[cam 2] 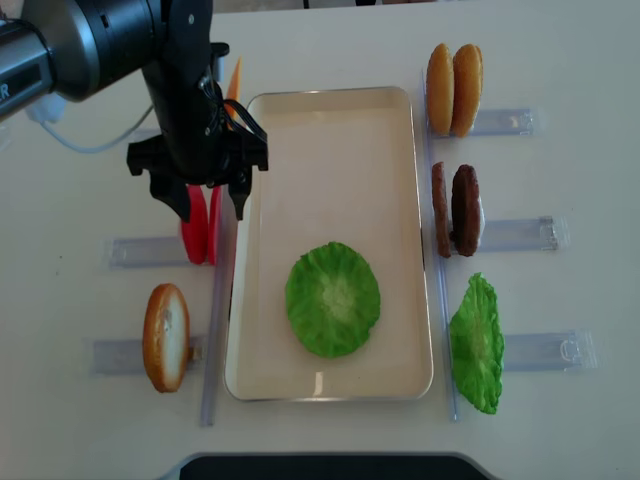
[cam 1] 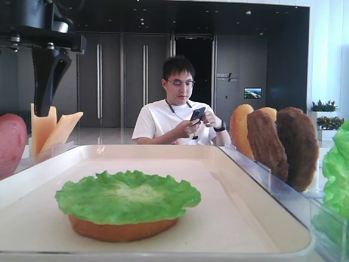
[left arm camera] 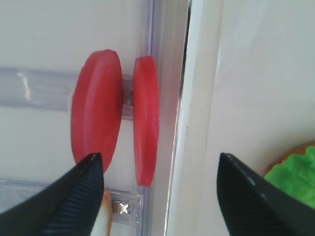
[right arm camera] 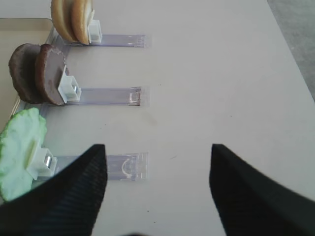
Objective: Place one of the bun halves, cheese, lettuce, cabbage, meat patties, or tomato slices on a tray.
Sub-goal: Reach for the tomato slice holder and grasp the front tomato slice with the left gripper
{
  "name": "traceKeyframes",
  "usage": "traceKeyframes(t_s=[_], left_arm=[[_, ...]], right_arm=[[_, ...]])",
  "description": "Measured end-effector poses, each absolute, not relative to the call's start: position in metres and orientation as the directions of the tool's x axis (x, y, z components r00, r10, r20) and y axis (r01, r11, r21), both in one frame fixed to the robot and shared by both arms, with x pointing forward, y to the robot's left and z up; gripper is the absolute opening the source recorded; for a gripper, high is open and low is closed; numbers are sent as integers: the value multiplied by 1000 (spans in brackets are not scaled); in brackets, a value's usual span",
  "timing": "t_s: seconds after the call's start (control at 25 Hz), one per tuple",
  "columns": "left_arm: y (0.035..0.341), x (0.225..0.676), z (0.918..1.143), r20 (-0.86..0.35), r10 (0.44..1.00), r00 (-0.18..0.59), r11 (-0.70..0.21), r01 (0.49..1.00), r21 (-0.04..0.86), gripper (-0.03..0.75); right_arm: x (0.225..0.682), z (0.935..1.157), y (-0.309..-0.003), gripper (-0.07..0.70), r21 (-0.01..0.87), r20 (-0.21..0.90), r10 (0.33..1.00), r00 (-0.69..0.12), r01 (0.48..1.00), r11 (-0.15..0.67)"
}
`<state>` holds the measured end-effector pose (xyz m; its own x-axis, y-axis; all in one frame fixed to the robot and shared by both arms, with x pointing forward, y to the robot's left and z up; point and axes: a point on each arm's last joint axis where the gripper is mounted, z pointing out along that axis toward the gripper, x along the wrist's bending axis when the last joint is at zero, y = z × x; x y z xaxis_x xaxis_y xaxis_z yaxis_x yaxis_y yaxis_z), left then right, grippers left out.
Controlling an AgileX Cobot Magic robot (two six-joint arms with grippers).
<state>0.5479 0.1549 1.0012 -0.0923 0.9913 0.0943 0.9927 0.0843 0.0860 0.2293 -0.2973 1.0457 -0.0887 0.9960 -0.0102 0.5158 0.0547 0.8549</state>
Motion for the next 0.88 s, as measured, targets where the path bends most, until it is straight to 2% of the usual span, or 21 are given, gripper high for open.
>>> traceKeyframes(t_s=[0.52, 0.88], left_arm=[[153, 550, 994, 95, 993, -67, 60, 996, 71, 538], [152, 553, 994, 80, 995, -63, 55, 993, 103, 535]], right_arm=[[229, 1046, -297, 461, 855, -10, 996, -89, 516, 55], [229, 1046, -297, 461, 855, -10, 996, -89, 516, 55]])
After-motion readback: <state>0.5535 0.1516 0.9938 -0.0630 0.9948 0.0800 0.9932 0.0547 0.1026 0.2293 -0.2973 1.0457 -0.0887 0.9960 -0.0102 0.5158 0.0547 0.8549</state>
